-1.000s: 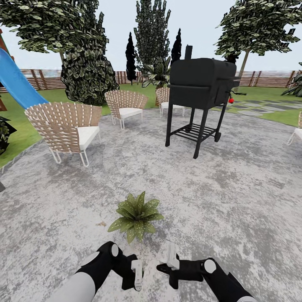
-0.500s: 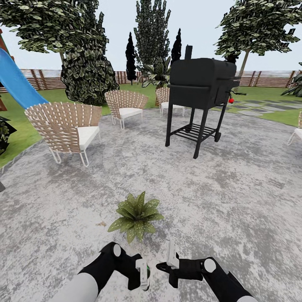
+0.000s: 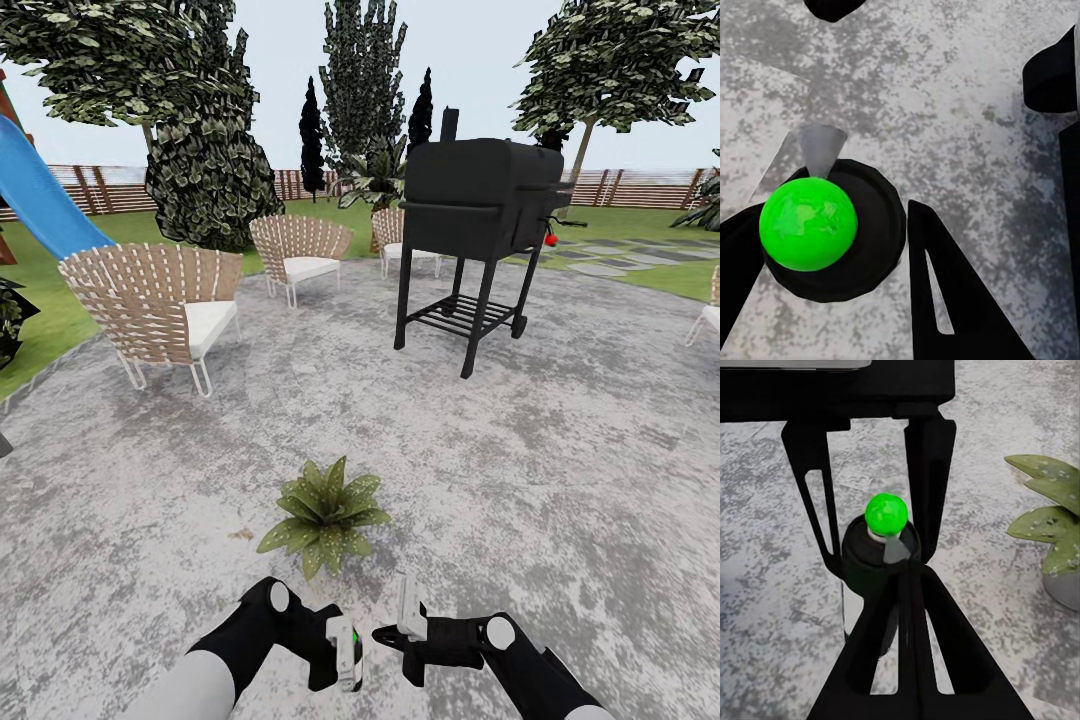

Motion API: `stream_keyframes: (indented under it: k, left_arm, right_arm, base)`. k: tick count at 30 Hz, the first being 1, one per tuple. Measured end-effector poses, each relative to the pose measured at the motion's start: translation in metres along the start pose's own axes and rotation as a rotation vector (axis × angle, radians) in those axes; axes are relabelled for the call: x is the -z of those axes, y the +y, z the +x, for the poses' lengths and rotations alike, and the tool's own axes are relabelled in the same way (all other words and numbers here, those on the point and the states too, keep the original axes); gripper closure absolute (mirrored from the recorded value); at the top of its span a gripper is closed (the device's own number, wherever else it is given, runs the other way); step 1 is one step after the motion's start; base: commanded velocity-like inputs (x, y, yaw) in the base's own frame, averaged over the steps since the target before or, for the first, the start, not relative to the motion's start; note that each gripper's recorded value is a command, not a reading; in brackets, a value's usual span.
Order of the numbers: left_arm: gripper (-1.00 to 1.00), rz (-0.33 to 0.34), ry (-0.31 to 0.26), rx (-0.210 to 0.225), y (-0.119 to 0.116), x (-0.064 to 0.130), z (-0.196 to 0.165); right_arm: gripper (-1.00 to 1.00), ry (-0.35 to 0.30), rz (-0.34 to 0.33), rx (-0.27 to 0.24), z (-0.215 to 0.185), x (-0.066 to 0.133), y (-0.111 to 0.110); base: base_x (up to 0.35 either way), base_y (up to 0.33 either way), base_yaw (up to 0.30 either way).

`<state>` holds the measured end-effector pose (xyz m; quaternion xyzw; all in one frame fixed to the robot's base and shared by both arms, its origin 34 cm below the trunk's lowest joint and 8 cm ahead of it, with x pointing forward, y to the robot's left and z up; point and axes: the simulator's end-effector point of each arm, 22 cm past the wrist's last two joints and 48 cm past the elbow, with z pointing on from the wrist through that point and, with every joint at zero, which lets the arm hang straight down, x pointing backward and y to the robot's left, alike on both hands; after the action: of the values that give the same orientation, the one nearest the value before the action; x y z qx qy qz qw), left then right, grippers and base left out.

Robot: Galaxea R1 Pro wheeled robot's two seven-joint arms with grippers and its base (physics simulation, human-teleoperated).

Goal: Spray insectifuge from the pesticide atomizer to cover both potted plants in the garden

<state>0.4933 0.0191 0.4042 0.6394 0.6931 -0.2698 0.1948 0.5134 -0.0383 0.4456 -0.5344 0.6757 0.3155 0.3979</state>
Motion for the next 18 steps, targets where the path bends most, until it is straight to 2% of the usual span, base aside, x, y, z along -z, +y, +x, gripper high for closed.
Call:
stream_keyframes:
  k: [12, 15, 18]
  left_arm:
    - [1.00, -0.001, -0.011, 0.007, 0.000, 0.000, -0.002]
    - [1.00, -0.007, -0.047, 0.025, 0.002, 0.000, -0.010]
    - [1.00, -0.007, -0.071, 0.020, 0.002, 0.000, -0.016]
  right_arm:
    - [1.00, -0.020, 0.002, 0.016, -0.012, -0.005, -0.002]
    - [1.00, -0.020, 0.003, 0.017, -0.012, -0.004, -0.002]
    - [1.00, -0.020, 0.003, 0.017, -0.012, -0.004, -0.002]
  base:
    - [0.000, 0.000, 0.000]
    - [0.000, 0.000, 0.000]
    - [0.000, 0.000, 0.000]
